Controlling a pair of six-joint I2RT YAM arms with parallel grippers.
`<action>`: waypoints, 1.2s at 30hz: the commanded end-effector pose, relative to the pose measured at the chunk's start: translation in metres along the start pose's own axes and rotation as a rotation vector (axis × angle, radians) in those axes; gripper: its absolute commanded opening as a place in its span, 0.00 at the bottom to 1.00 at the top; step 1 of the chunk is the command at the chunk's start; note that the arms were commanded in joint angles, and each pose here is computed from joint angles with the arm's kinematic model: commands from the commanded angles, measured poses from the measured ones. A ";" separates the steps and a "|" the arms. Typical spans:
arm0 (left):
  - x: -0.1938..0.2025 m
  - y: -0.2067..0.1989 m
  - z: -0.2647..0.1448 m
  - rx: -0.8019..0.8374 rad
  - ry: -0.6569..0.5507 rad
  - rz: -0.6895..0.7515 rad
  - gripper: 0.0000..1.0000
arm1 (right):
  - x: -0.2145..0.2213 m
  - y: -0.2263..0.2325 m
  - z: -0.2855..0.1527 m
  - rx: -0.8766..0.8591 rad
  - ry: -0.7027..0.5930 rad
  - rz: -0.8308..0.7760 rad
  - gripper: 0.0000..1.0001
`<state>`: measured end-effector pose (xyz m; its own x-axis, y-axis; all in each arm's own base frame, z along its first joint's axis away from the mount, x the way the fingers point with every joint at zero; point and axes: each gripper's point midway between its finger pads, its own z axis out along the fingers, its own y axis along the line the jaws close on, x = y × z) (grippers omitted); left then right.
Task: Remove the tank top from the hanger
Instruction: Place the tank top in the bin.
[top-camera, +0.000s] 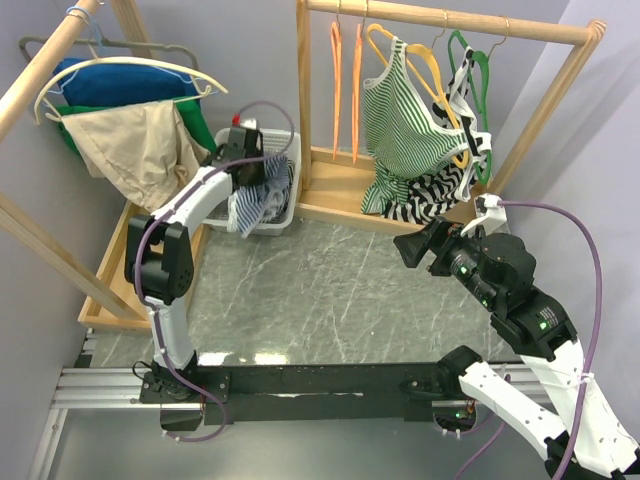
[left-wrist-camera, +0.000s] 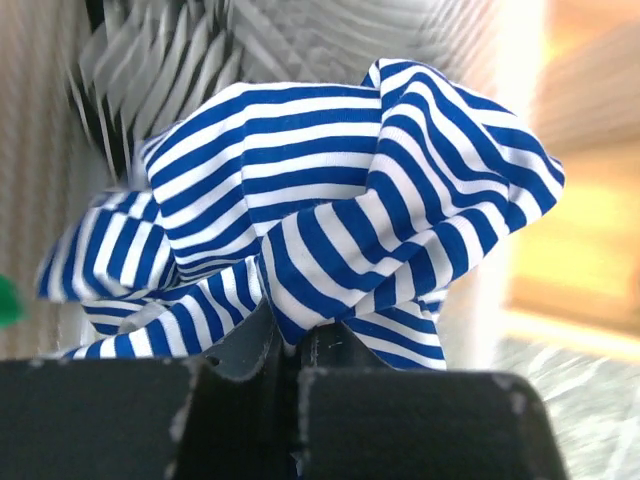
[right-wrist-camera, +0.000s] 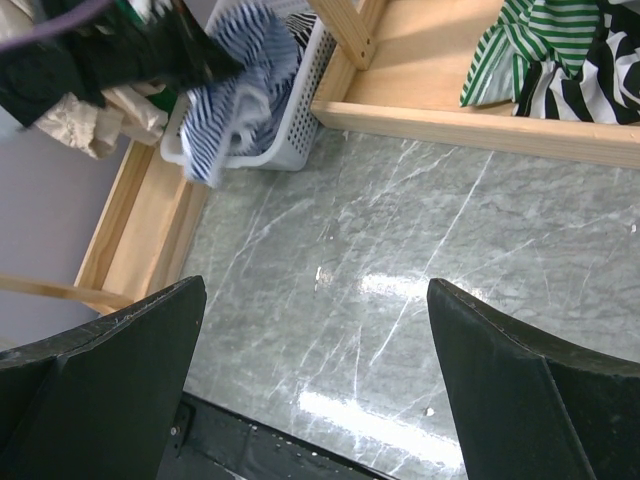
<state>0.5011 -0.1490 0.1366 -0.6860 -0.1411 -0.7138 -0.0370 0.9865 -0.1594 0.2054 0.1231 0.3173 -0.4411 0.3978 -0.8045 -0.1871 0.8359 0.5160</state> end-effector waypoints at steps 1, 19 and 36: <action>-0.089 -0.031 -0.037 0.089 -0.223 0.014 0.01 | -0.011 0.008 0.002 -0.024 -0.033 0.006 1.00; 0.012 0.000 0.002 0.023 -0.035 0.011 0.01 | -0.003 0.006 0.008 -0.024 -0.009 0.007 1.00; -0.027 -0.033 -0.110 0.187 -0.175 -0.008 0.96 | -0.046 0.009 -0.011 0.025 -0.125 -0.026 1.00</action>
<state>0.4579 -0.1584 0.1700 -0.6423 -0.1431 -0.7530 0.0413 0.9745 -0.2204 0.2098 0.1191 0.3256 -0.4175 0.3989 -0.8165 -0.1739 0.8468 0.5026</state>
